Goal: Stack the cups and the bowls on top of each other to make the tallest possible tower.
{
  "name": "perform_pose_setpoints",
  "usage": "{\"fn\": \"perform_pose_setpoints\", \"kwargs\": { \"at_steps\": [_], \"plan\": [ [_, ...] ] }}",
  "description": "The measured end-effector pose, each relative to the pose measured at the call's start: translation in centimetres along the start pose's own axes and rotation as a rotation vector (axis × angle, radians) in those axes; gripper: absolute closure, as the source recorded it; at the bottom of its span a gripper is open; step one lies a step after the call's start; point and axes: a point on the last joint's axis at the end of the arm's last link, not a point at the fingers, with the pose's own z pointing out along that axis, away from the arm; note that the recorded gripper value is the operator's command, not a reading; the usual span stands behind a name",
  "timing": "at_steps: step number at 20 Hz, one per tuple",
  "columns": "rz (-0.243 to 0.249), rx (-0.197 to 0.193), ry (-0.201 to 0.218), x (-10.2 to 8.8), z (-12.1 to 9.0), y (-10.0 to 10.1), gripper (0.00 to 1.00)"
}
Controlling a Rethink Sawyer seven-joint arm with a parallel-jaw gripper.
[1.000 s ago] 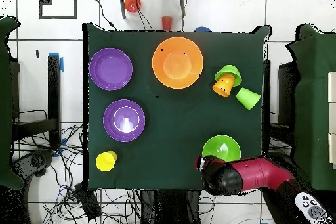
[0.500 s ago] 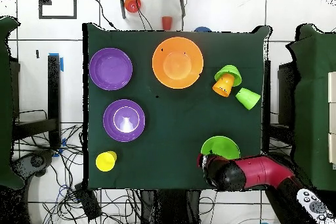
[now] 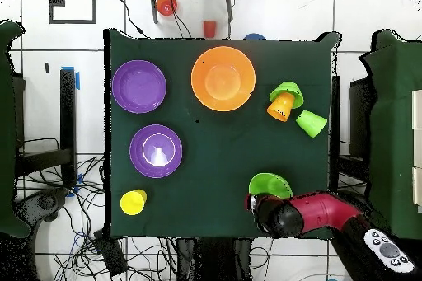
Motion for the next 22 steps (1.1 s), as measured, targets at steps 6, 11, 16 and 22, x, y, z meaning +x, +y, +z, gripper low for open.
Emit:
{"fn": "perform_pose_setpoints", "kwargs": {
  "at_steps": [6,11,16,22],
  "plan": [
    [-0.014,0.006,-0.002,0.2,-0.1,0.0,0.00],
    [-0.007,0.009,-0.004,0.4,-0.5,-0.4,0.00],
    [0.034,-0.011,-0.026,0.8,-1.9,-1.7,0.00],
    [0.104,-0.046,-0.068,-0.1,-3.7,-3.3,0.00]
  ]
}}
